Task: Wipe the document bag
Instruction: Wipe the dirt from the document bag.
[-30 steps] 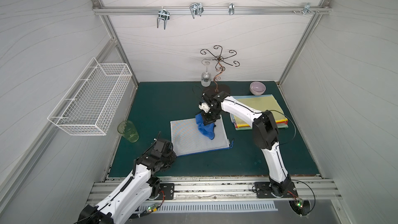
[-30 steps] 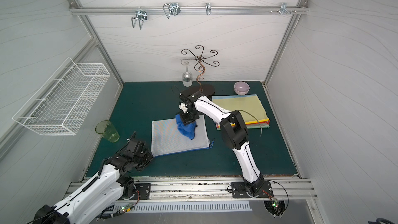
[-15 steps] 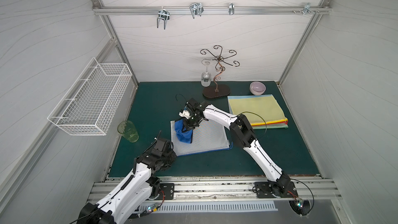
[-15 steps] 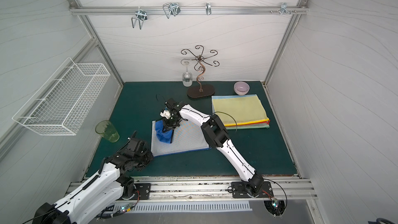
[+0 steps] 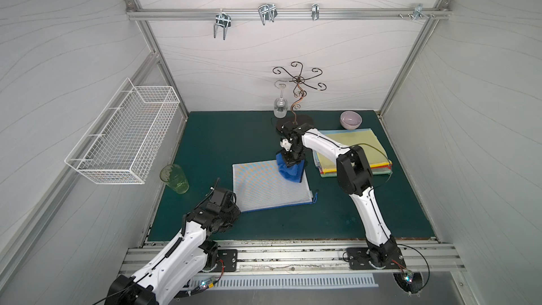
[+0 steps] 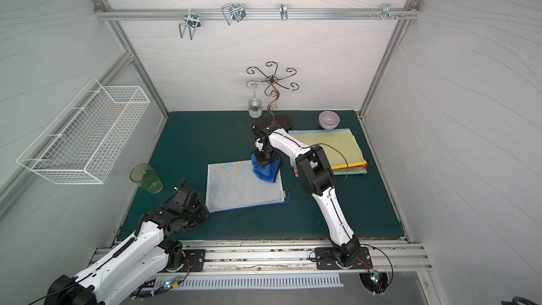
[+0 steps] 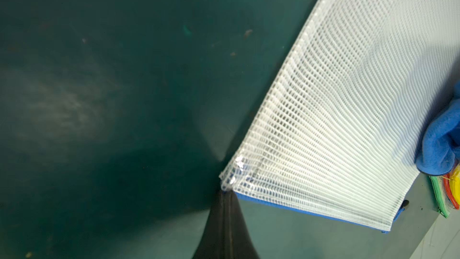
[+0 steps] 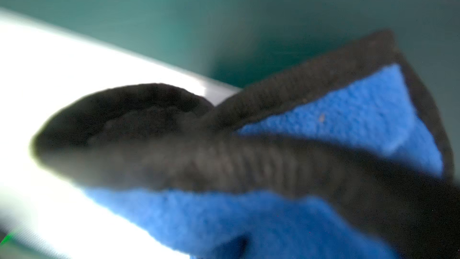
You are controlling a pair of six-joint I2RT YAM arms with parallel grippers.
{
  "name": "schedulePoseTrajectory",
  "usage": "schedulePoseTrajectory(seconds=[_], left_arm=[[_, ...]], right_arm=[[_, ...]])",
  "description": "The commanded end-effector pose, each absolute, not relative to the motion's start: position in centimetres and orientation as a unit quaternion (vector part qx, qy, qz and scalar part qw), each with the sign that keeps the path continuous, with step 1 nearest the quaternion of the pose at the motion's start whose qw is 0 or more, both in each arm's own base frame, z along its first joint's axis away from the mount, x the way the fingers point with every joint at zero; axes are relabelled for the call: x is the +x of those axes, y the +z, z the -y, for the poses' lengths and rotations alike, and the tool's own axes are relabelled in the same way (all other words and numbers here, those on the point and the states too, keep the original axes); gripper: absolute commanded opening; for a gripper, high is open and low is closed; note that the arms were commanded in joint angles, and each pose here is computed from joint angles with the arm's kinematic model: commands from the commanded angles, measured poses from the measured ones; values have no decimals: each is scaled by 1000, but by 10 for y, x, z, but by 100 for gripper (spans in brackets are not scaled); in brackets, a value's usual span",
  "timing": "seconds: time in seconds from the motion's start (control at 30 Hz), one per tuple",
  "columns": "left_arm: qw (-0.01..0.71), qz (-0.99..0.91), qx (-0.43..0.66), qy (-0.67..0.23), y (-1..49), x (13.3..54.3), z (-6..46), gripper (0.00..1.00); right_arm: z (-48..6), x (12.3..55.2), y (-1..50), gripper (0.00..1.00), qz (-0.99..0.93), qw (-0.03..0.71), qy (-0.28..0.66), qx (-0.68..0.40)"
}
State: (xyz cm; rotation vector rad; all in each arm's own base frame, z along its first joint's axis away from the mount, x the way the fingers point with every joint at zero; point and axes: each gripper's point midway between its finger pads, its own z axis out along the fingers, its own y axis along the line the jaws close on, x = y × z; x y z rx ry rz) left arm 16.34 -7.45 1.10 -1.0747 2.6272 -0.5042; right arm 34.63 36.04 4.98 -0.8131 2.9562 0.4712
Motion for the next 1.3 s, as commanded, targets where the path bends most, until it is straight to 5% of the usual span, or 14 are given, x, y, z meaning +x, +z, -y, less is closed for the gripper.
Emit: schedulePoseTrajectory(seconds=[0.0, 0.1, 0.3, 0.47, 0.7, 0.93, 1.07, 1.2, 1.27], left_arm=[[142, -901, -371, -174, 15, 174, 75, 0], [141, -903, -368, -172, 17, 176, 76, 0], [143, -904, -367, -167, 23, 175, 74, 0], [158, -901, -369, -167, 30, 175, 70, 0], [199, -900, -352, -162, 57, 186, 64, 0], [256, -903, -311, -148, 111, 203, 55, 0], [229, -895, -333, -187, 95, 204, 65, 0], [203, -877, -370, -227, 70, 205, 75, 38], [194, -879, -380, -212, 61, 204, 71, 48]], right_arm=[[-459, 279, 91, 0, -880, -19, 323, -348], [-501, 258, 87, 0, -845, -61, 404, -345], [-507, 262, 52, 0, -865, -72, 373, -328], [-406, 290, 27, 0, -936, -47, 206, -281], [-278, 298, 57, 0, -963, 2, 29, -267], [-268, 278, 94, 0, -964, 26, 105, -241], [-282, 264, 93, 0, -959, 3, 148, -240], [-288, 255, 97, 0, -954, -1, 169, -247], [-291, 251, 91, 0, -954, -11, 179, -240]])
